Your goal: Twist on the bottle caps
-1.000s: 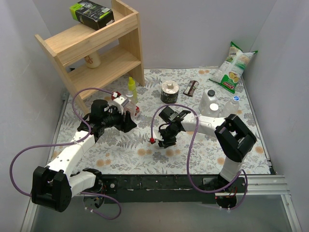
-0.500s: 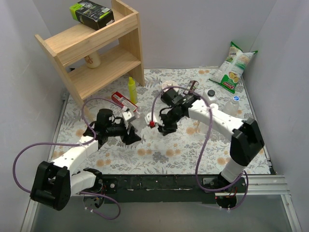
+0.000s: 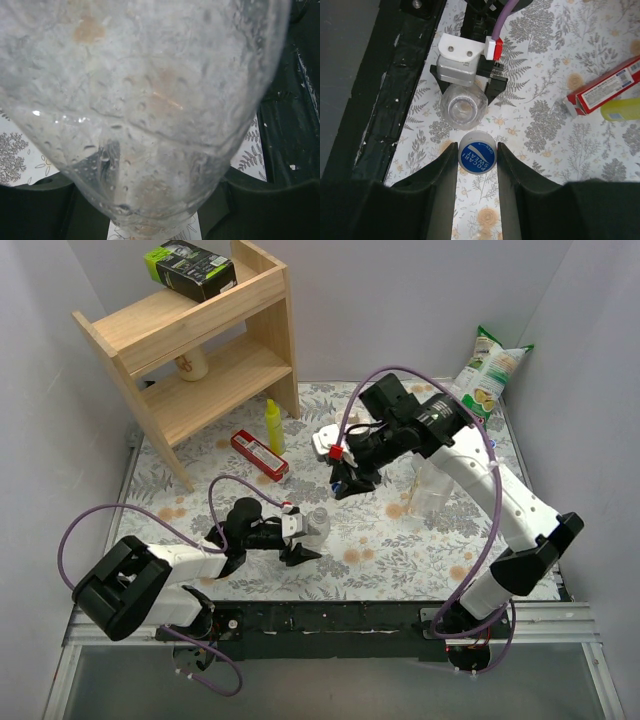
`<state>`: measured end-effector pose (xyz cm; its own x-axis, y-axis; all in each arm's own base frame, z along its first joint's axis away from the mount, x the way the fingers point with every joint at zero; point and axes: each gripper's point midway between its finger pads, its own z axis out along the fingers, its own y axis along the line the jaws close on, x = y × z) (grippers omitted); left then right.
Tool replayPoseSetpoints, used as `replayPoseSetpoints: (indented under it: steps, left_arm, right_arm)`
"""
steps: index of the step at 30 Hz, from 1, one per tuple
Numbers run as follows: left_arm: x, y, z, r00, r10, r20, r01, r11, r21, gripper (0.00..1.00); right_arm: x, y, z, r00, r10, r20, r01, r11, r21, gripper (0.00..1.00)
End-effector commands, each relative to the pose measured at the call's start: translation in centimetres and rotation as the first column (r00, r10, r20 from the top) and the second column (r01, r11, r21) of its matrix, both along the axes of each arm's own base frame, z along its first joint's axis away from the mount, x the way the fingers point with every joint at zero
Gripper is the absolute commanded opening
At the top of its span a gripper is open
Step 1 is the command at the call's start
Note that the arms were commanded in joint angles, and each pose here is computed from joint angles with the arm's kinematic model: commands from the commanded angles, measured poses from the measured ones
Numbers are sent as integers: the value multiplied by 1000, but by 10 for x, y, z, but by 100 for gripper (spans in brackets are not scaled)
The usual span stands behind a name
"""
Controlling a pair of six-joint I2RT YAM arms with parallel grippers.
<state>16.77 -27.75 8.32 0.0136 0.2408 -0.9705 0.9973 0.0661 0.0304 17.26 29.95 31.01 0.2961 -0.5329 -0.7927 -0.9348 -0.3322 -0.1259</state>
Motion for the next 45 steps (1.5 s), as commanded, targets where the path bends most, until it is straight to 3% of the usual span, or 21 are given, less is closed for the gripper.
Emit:
replayPoseSetpoints:
  steps: [1, 8, 32, 45]
  left_arm:
    - [5, -11, 22, 994, -24, 103, 34, 995, -94, 0]
    - [4, -13, 26, 994, -29, 109, 42, 992, -119, 0]
    - [5, -8, 34, 985, 5, 172, 20, 990, -140, 0]
    - [12, -3, 39, 978, 85, 189, -49, 981, -187, 0]
  right_arm:
    - [-16, 13, -6, 996, 40, -84, -43, 998, -38, 24]
    - [-33, 32, -25, 990, 126, -66, -131, 987, -92, 24]
    - [-45, 45, -57, 974, 216, 60, -194, 946, -259, 25]
    - [-44, 43, -69, 987, 159, 37, -140, 942, -304, 24]
